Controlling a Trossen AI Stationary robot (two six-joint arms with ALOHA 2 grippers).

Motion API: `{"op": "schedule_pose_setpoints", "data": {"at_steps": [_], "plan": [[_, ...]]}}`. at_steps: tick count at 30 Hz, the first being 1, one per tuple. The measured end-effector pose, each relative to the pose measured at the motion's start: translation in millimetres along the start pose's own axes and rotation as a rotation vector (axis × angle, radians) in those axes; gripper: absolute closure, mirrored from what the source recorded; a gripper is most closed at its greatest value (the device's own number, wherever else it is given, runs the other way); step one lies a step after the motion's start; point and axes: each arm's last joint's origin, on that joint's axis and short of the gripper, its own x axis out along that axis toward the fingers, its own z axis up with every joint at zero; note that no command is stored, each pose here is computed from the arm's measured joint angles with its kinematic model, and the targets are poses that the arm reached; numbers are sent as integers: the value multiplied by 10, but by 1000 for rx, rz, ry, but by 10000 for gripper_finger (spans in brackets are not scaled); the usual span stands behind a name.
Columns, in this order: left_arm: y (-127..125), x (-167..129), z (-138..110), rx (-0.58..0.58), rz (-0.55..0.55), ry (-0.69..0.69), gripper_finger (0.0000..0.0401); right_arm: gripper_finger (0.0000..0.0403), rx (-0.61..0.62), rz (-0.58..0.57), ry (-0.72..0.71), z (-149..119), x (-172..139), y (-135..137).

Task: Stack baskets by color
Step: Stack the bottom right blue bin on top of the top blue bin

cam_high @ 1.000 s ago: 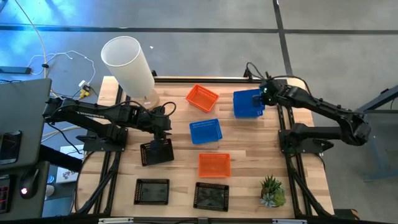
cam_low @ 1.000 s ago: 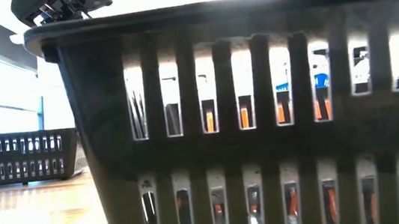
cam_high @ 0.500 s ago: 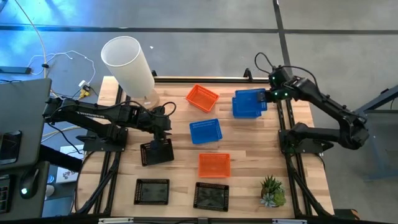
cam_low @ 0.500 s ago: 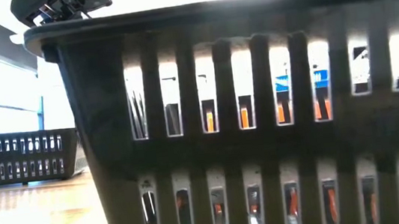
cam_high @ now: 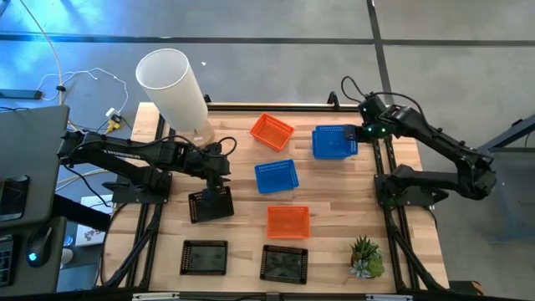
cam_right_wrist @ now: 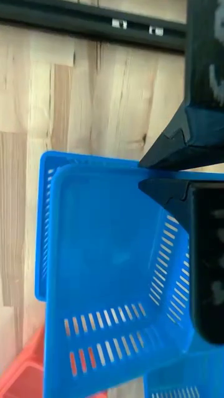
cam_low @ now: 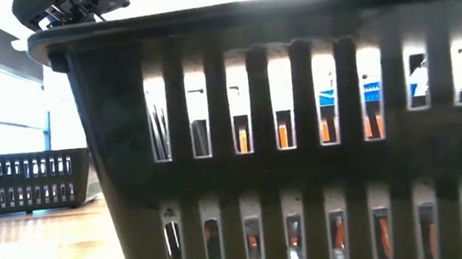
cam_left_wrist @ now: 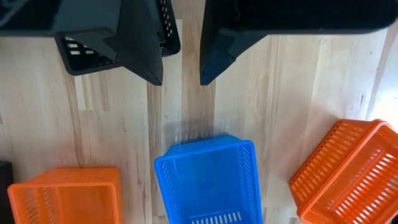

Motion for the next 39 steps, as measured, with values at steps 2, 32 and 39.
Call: {"op": "schedule_pose_setpoints", "data": {"at_steps": [2,32,39], "plan": [[-1,0,0,0,0,0,307,403,12,7,0,-3,0,11],[-1,0,0,0,0,0,307,403,35,-69,47,98,281,113],[-1,0,0,0,0,0,307,395,33,-58,57,96,281,115]]}}
